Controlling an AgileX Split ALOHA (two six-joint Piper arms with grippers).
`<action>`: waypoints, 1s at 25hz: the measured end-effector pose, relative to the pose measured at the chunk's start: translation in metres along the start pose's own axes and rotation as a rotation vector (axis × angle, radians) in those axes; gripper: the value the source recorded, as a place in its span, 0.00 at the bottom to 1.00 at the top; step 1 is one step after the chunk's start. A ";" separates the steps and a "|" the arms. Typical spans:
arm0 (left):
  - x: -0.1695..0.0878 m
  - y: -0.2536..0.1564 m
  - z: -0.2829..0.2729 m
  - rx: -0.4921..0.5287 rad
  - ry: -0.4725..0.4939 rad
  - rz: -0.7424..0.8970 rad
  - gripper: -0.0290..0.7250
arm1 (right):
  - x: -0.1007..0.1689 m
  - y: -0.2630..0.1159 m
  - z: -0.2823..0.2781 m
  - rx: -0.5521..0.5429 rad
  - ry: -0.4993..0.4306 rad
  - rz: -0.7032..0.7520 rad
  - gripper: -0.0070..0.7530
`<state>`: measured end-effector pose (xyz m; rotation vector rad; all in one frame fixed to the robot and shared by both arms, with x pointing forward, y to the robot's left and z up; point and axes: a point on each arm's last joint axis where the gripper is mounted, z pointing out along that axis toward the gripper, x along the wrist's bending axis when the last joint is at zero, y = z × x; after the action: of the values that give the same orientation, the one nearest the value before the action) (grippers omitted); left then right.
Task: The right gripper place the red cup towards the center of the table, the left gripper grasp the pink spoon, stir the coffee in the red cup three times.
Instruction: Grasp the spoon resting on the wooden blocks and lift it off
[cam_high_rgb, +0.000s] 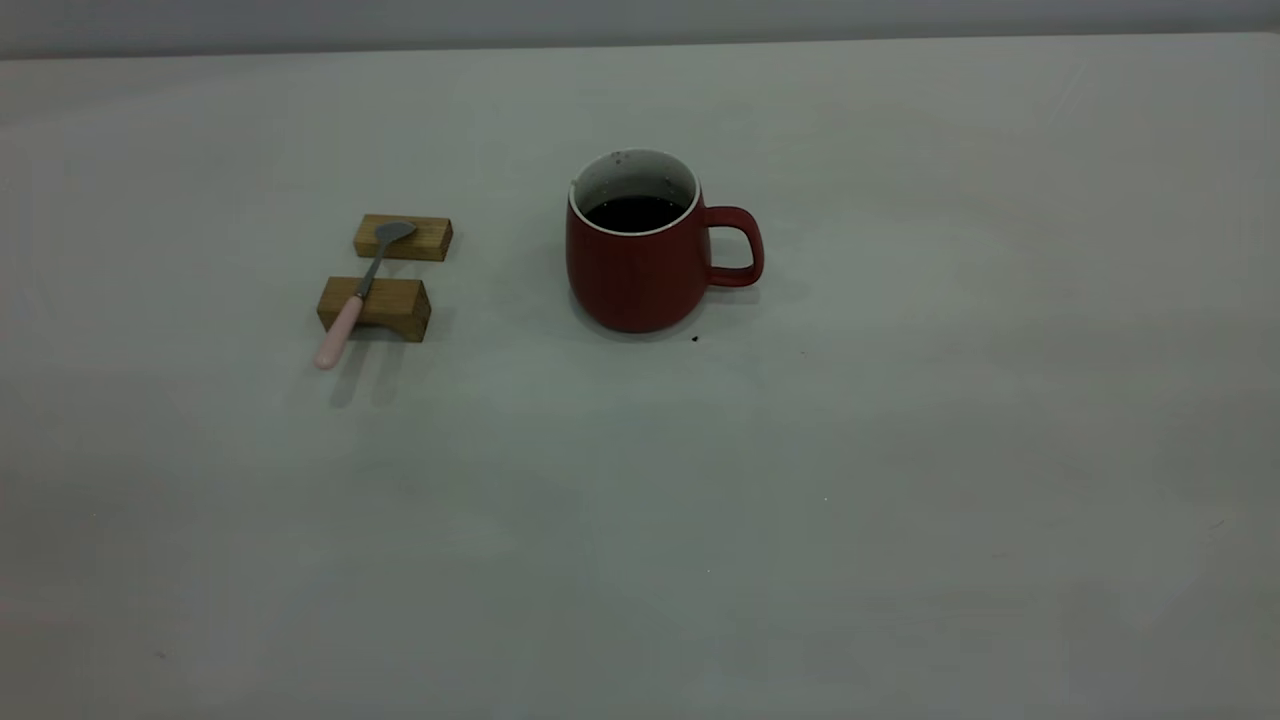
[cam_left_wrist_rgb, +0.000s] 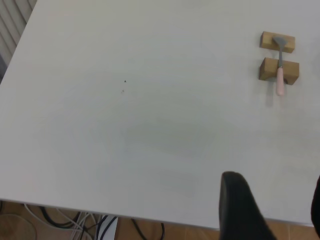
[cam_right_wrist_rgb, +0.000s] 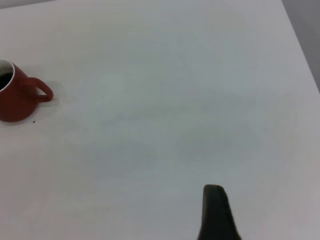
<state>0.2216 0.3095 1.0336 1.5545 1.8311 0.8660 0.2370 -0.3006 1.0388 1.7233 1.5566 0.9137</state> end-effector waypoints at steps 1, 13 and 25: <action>0.000 0.000 0.000 0.000 0.000 0.000 0.60 | 0.000 0.000 0.000 0.000 0.000 0.000 0.73; 0.000 0.001 0.000 -0.005 -0.001 0.008 0.61 | 0.000 0.000 0.000 0.000 0.000 0.000 0.73; -0.012 0.069 0.060 0.165 0.018 0.081 0.80 | 0.000 0.000 0.000 0.000 0.000 0.000 0.73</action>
<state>0.3125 0.3119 1.0510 1.7380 1.9045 0.7846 0.2370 -0.3006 1.0387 1.7236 1.5569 0.9134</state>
